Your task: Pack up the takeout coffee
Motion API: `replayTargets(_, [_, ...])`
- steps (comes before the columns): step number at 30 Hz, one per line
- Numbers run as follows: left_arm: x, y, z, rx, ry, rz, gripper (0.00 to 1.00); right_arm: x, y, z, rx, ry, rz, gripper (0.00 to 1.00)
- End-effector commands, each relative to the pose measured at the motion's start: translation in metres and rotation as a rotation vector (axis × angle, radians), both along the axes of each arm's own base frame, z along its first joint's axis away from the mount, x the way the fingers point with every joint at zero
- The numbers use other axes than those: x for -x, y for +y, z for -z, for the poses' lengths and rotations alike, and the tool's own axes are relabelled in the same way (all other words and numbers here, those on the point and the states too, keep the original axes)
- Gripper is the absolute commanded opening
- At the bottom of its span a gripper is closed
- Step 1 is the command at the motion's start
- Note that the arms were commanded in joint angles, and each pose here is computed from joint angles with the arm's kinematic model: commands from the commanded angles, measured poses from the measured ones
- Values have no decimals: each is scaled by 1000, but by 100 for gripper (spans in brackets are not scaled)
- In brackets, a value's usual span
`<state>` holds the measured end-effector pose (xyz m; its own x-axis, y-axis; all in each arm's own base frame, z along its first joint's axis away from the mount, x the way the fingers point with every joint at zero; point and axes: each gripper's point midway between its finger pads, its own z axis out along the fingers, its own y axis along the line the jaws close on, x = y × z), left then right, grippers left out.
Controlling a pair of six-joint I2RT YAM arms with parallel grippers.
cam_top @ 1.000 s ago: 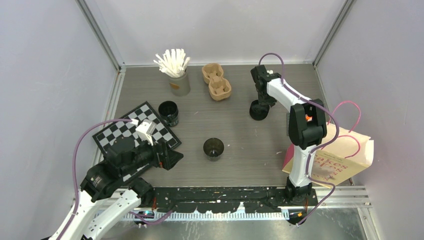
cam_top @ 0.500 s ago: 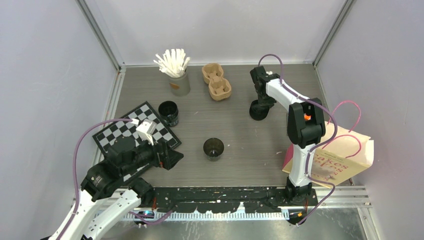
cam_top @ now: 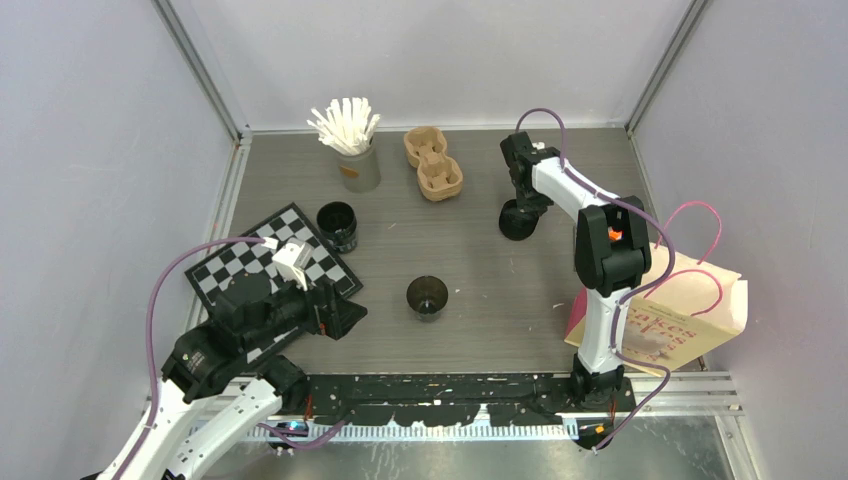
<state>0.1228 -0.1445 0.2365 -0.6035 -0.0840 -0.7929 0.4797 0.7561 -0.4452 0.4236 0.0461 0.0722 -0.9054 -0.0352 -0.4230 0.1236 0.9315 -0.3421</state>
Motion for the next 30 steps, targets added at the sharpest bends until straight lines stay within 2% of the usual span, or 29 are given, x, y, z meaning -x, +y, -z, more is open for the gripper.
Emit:
replayTargets(1, [-3, -1, -6, 7, -17, -2, 100, -9, -3, -41, -3, -99, 16, 10])
replayTargets(7, [-3, -2, -5, 4, -15, 0, 100, -12, -2, -56, -12, -128, 21, 9])
replayTargets(13, [-3, 0, -6, 6, -20, -6, 100, -14, 0, -60, -23, -129, 10, 0])
replayTargets(30, [-4, 0, -5, 5, -17, -16, 100, -7, 9, -93, -100, -189, 26, 1])
